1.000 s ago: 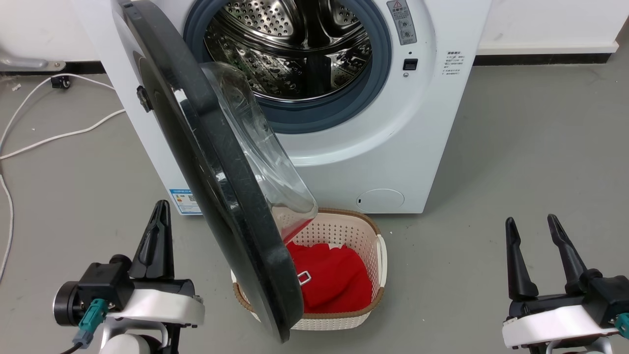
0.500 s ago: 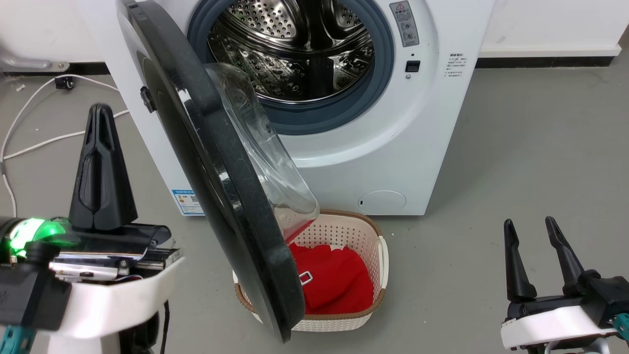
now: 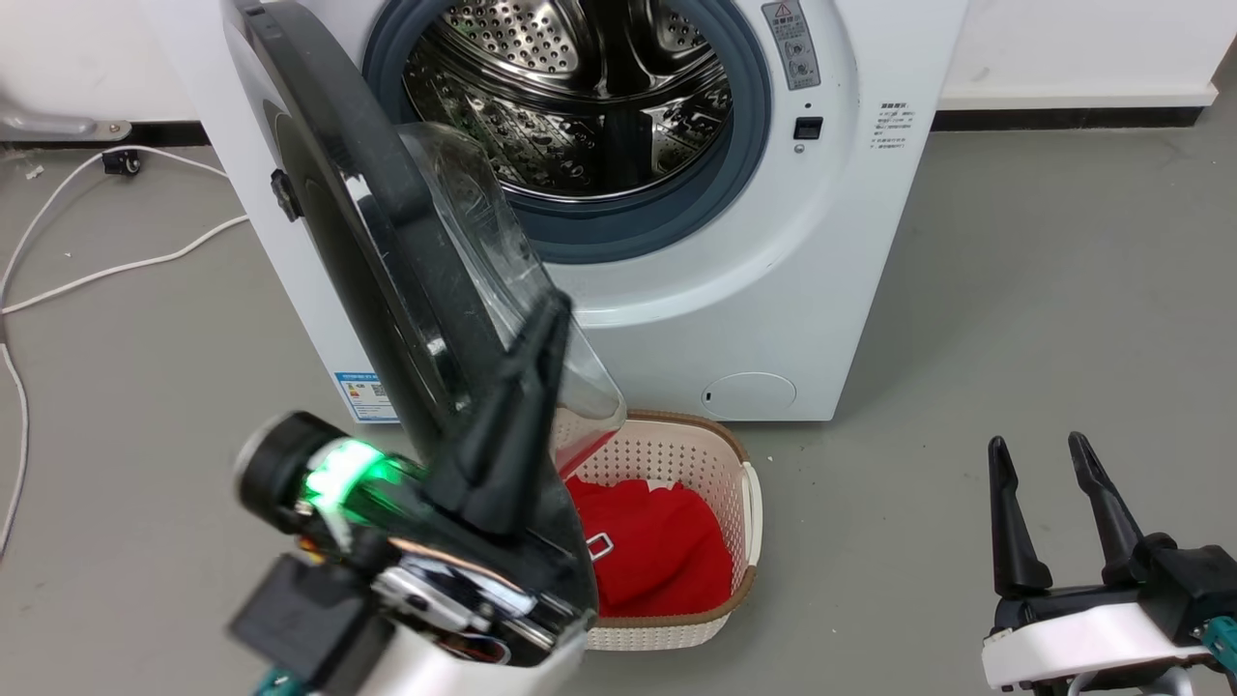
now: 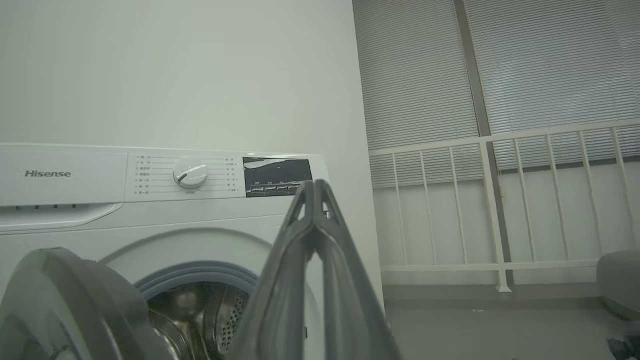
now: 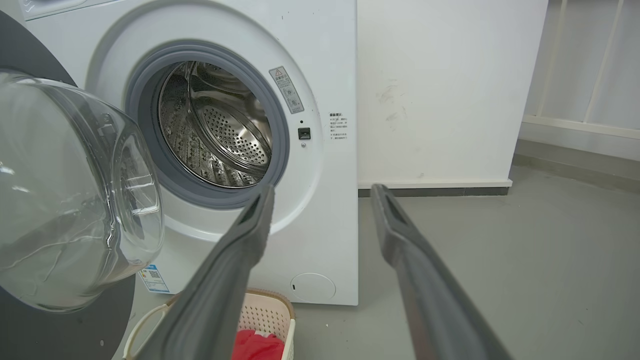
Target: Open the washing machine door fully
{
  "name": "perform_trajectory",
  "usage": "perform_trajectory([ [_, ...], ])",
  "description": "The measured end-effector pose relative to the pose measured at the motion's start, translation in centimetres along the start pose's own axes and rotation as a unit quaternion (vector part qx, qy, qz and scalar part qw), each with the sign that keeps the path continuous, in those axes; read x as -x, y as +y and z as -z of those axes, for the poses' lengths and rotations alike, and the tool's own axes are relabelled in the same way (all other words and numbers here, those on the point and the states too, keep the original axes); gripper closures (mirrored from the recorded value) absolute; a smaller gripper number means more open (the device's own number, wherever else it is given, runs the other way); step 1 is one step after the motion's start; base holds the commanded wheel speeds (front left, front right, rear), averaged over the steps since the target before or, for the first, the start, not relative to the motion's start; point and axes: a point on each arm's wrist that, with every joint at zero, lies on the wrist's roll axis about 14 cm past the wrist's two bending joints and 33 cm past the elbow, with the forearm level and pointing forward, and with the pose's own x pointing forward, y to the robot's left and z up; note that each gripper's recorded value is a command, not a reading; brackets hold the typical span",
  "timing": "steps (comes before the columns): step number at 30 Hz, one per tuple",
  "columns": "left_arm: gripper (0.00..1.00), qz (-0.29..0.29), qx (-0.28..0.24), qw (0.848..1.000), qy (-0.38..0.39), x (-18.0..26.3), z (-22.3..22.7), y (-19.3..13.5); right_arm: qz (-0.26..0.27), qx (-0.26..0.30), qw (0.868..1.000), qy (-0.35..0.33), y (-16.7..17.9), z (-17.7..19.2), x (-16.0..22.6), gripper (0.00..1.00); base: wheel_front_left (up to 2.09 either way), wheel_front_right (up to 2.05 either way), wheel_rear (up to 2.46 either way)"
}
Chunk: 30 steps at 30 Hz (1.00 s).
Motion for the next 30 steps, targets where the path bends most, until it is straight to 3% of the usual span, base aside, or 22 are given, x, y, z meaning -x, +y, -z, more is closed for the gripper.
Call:
perform_trajectory([
  [8,1.00,0.011,0.093,0.984,0.151,4.3,8.0,-2.6,-0.001,-0.005,1.000,0.006,0.1,0.4,0.0,0.00,0.00,0.00,0.00],
  [17,1.00,-0.009,0.132,0.938,0.321,9.9,15.0,-3.7,-0.004,-0.016,1.000,0.014,0.4,1.0,-0.2,0.00,0.00,0.00,0.00],
  [22,1.00,-0.024,0.134,0.929,0.344,11.0,16.6,-3.6,-0.003,-0.020,1.000,0.021,0.5,1.5,-0.1,0.00,0.00,0.00,0.00],
  [30,1.00,-0.040,0.120,0.933,0.338,11.0,17.0,-3.1,-0.004,-0.026,0.999,0.029,0.6,2.0,0.1,0.00,0.00,0.00,0.00],
])
